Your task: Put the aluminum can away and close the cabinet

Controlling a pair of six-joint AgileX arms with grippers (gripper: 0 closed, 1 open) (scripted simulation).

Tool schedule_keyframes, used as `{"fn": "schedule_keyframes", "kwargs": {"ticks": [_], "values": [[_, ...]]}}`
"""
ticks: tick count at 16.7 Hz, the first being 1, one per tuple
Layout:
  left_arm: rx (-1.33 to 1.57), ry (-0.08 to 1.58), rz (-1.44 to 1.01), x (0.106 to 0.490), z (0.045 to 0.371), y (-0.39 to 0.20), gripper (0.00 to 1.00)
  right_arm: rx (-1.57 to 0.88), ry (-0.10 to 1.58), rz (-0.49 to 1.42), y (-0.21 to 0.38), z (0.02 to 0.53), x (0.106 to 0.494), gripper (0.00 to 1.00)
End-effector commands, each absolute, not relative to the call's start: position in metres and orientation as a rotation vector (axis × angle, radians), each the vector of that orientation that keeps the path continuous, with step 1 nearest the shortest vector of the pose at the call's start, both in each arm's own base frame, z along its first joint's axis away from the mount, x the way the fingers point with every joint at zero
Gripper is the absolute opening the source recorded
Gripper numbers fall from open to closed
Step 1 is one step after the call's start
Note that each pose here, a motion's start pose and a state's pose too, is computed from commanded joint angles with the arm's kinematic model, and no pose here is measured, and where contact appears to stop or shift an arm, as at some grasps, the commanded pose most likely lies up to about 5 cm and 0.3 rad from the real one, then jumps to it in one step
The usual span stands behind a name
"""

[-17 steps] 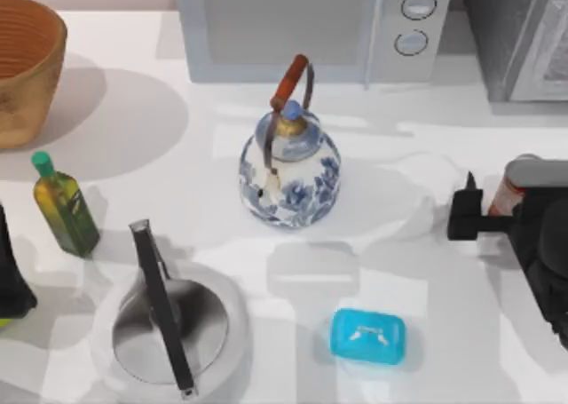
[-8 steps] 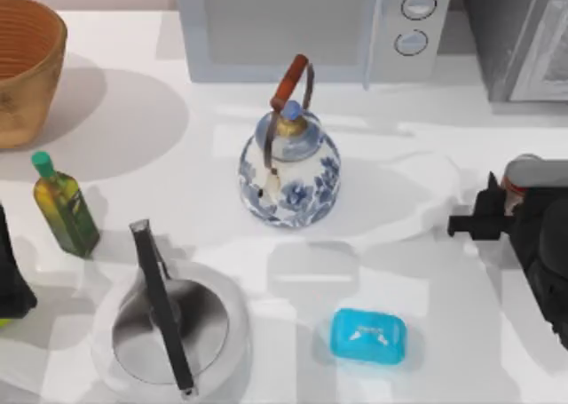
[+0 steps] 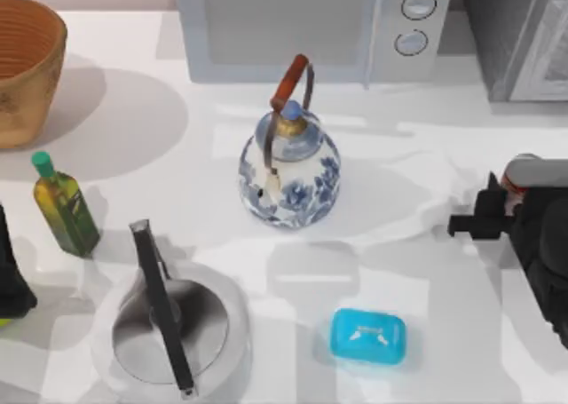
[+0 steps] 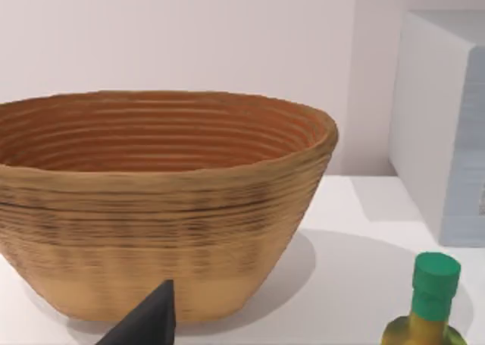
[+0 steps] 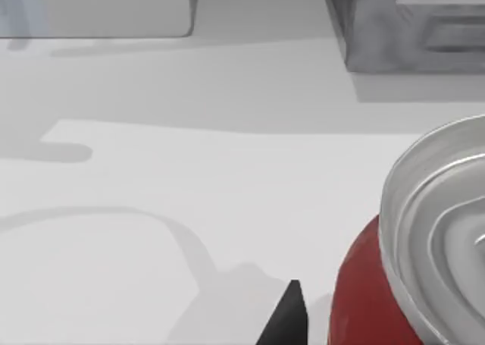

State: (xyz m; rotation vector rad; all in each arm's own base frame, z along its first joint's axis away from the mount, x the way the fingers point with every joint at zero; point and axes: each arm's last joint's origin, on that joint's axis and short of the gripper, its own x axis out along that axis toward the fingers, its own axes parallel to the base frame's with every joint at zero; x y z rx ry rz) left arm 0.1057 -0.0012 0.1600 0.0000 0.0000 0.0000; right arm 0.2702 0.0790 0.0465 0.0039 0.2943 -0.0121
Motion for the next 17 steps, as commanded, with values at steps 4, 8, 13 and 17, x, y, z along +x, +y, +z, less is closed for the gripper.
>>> {"fn": "schedule_keyframes", "kwargs": {"ticks": [4,8,13,17], "values": [[0.000,0.000,0.000,0.106,0.160,-0.001,1.00,0.004,0.294,-0.012,0.079,0.047,0.270,0.00],[0.000,0.000,0.000,0.106,0.160,-0.001,1.00,0.004,0.300,-0.017,0.078,0.051,0.271,0.00],[0.000,0.000,0.000,0.106,0.160,-0.001,1.00,-0.013,0.349,-0.020,0.080,0.080,0.277,0.00],[0.000,0.000,0.000,0.106,0.160,-0.001,1.00,-0.021,0.349,-0.010,0.083,0.132,0.280,0.00]]}}
